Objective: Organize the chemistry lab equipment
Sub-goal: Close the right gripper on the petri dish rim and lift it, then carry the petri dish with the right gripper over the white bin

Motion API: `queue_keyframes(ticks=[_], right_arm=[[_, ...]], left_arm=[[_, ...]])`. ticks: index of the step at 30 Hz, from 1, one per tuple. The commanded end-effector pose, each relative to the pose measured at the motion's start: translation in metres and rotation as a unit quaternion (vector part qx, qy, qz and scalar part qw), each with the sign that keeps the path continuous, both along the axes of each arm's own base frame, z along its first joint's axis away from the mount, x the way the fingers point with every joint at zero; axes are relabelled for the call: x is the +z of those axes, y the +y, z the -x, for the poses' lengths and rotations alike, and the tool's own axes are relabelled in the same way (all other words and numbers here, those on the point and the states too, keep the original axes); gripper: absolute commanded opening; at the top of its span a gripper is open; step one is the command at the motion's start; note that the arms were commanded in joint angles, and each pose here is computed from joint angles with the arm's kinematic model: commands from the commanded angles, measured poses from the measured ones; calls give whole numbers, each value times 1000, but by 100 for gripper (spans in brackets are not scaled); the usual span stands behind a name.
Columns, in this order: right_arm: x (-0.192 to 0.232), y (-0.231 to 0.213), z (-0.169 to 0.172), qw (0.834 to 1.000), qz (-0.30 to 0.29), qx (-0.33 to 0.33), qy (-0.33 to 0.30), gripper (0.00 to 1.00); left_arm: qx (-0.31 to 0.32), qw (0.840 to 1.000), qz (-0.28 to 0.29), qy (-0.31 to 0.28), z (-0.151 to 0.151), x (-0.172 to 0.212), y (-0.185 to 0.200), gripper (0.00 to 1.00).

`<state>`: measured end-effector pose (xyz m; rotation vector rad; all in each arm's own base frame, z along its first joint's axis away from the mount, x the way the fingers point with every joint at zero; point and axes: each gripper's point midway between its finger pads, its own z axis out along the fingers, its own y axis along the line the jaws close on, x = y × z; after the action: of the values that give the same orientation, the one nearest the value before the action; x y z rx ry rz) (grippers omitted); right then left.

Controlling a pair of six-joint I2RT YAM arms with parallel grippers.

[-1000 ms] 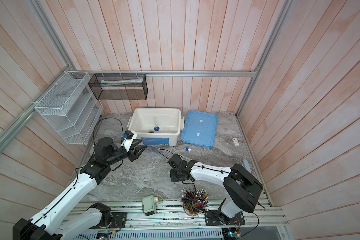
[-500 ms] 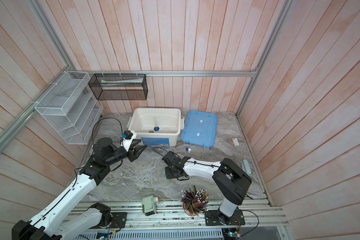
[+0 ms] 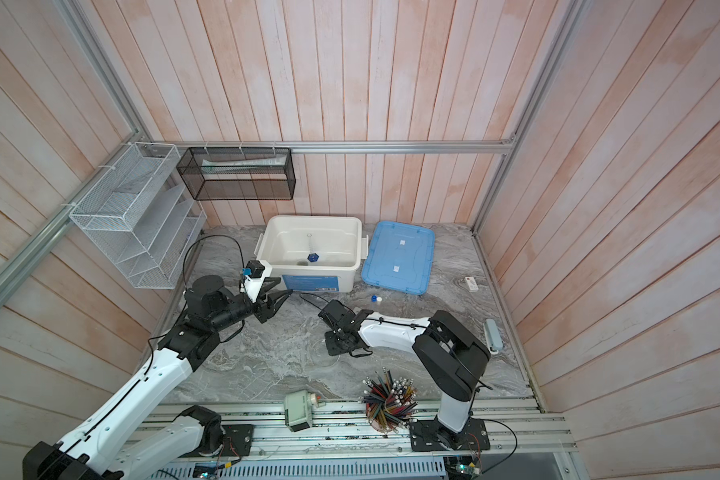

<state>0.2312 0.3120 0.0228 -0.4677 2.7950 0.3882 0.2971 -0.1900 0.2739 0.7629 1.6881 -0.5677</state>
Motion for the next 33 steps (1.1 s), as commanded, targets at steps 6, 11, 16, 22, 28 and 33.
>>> queue_keyframes(ticks=[6, 11, 16, 22, 28, 33], right_arm=[[1, 3, -2, 1000, 14, 16, -6, 11], [7, 2, -7, 999, 26, 20, -17, 7], [25, 0, -14, 999, 33, 27, -29, 3], [72, -4, -28, 996, 58, 46, -56, 3], [142, -8, -53, 989, 89, 59, -107, 4], [194, 1, -81, 979, 81, 65, -173, 5]], left_arm=[[6, 1000, -8, -5, 1, -3, 3, 53], [9, 1000, -11, -6, 0, -3, 3, 53], [23, 999, -16, -14, -2, 2, 8, 53], [61, 997, -13, -39, -7, 19, 25, 53], [100, 992, -13, -78, -7, 48, 43, 53], [133, 986, -2, -101, -6, 64, 61, 53]])
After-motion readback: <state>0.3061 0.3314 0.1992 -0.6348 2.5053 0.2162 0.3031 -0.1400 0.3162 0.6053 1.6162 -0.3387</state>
